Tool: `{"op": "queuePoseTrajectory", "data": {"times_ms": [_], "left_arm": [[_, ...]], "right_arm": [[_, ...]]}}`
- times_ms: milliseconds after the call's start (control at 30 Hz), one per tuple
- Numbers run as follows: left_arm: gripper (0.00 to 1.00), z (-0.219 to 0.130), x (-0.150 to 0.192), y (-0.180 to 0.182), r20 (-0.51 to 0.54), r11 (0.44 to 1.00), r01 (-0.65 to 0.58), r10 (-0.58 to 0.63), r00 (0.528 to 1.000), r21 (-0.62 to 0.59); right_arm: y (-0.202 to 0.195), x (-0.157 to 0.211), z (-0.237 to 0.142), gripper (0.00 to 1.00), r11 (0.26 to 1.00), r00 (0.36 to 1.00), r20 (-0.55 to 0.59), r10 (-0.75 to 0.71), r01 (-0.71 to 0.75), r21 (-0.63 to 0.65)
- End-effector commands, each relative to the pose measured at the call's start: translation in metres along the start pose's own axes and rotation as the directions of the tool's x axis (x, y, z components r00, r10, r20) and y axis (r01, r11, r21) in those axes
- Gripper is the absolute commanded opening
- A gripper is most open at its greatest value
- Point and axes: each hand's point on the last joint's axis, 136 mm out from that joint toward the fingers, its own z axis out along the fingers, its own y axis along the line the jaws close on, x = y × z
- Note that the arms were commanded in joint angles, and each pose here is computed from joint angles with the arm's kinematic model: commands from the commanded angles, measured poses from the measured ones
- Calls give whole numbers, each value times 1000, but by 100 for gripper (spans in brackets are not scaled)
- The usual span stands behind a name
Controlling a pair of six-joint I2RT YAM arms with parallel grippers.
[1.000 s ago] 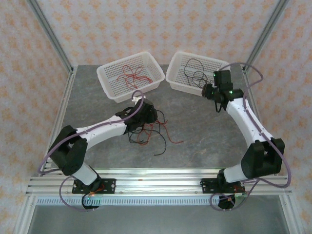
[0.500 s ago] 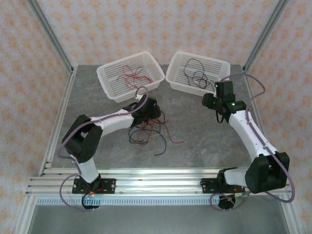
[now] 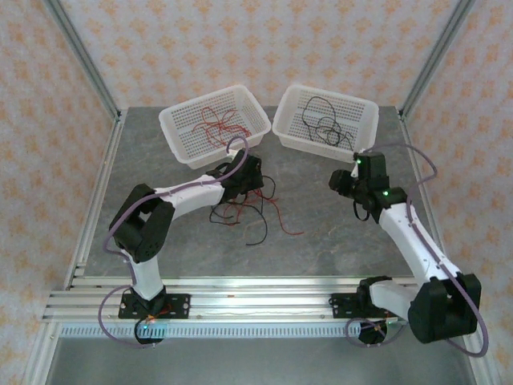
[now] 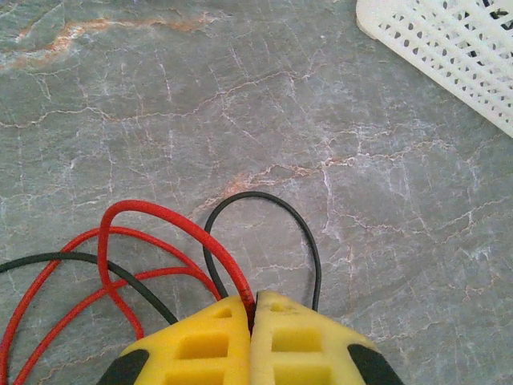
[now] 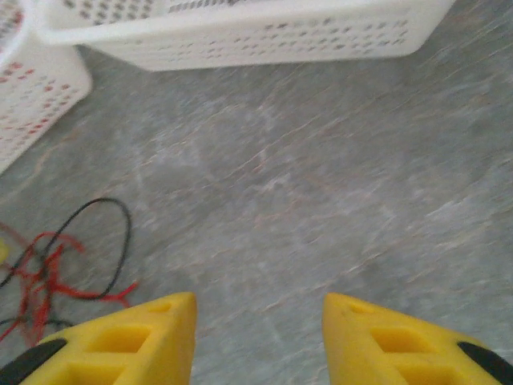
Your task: Untangle the cables
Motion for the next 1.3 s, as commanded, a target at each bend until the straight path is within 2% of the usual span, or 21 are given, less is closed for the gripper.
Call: {"op": "queuePoseTrajectory", "data": {"times_ms": [0, 67, 333, 600, 1000, 1267], "left_arm": [[0, -11, -15, -11, 40, 999, 4, -6, 999, 46], [0, -22, -17, -21, 43, 996, -1, -3, 999, 86], [0, -80, -12, -61, 74, 981, -76, 63, 995, 180], [0, -124, -15, -70, 120, 970, -88, 62, 991, 226], [0, -135, -15, -78, 129, 962, -109, 78, 989, 251], [0, -129, -7, -80, 108, 959, -123, 98, 989, 255]], "right_arm": [[38, 6, -4, 44, 969, 996, -16, 88, -89, -228], [51, 14, -1, 44, 946, 993, -46, 109, -118, -302], [94, 34, 19, 44, 907, 990, -120, 76, -119, -405], [128, 47, 41, 45, 884, 985, -165, 54, -124, -450], [154, 69, 64, 44, 882, 977, -213, 32, -128, -454], [163, 78, 72, 46, 884, 973, -228, 25, -128, -451]]}}
